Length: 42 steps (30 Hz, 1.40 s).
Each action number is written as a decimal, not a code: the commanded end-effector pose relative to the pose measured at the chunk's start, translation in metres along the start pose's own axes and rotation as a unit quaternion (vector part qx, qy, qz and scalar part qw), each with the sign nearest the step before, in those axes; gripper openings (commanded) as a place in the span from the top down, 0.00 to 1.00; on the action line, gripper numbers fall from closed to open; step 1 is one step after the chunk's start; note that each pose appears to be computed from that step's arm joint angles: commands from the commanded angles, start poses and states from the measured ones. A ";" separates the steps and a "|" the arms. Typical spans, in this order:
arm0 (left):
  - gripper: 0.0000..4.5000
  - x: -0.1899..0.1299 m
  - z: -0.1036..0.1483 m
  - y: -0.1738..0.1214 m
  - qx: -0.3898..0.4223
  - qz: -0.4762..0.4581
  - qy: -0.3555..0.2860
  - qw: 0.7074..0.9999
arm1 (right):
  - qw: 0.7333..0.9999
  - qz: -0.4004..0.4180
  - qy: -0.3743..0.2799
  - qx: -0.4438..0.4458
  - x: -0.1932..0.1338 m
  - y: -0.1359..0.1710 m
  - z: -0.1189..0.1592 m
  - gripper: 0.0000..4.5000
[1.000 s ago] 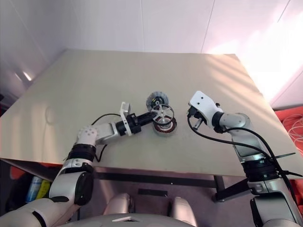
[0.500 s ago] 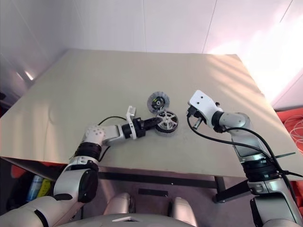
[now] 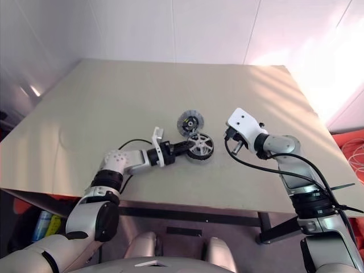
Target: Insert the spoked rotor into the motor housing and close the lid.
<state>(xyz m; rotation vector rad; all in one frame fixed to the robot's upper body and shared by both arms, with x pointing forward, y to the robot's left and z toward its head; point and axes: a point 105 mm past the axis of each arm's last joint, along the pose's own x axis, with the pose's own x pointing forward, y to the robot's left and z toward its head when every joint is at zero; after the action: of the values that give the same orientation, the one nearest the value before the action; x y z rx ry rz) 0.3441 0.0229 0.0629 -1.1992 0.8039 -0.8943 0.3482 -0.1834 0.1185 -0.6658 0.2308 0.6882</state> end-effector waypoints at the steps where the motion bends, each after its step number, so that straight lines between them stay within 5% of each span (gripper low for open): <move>1: 0.90 0.001 0.006 -0.008 0.016 -0.012 -0.006 1.000 | 0.999 -0.021 -0.025 -0.017 -0.005 -0.012 0.016 0.98; 6: 0.90 0.000 0.002 -0.007 0.021 -0.008 0.005 1.000 | 0.999 -0.022 -0.027 -0.019 -0.003 -0.013 0.017 0.98; 7: 0.74 0.000 0.001 -0.007 0.021 -0.008 0.006 1.000 | 0.999 -0.022 -0.027 -0.020 -0.003 -0.013 0.017 0.98; 10: 0.56 0.000 -0.001 -0.006 0.016 -0.005 0.013 1.000 | 0.999 -0.023 -0.028 -0.020 -0.003 -0.013 0.017 0.98; 33: 0.56 -0.044 0.025 -0.014 0.056 -0.004 -0.056 0.997 | 0.999 -0.018 -0.043 -0.018 0.002 -0.011 0.024 0.98; 38: 0.56 -0.062 0.040 -0.029 0.130 0.005 -0.094 0.987 | 0.996 -0.007 -0.088 -0.014 0.002 -0.005 0.048 0.98; 42: 0.56 -0.083 0.062 -0.044 0.274 0.064 -0.137 0.950 | 0.993 0.028 -0.115 0.015 0.011 0.016 0.060 0.98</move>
<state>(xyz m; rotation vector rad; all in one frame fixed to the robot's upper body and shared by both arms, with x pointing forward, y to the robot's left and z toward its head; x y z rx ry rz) 0.3524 0.1115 0.1004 -0.8722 0.4758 -0.7522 0.3484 -0.1436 0.1362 -0.5607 0.1109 0.7738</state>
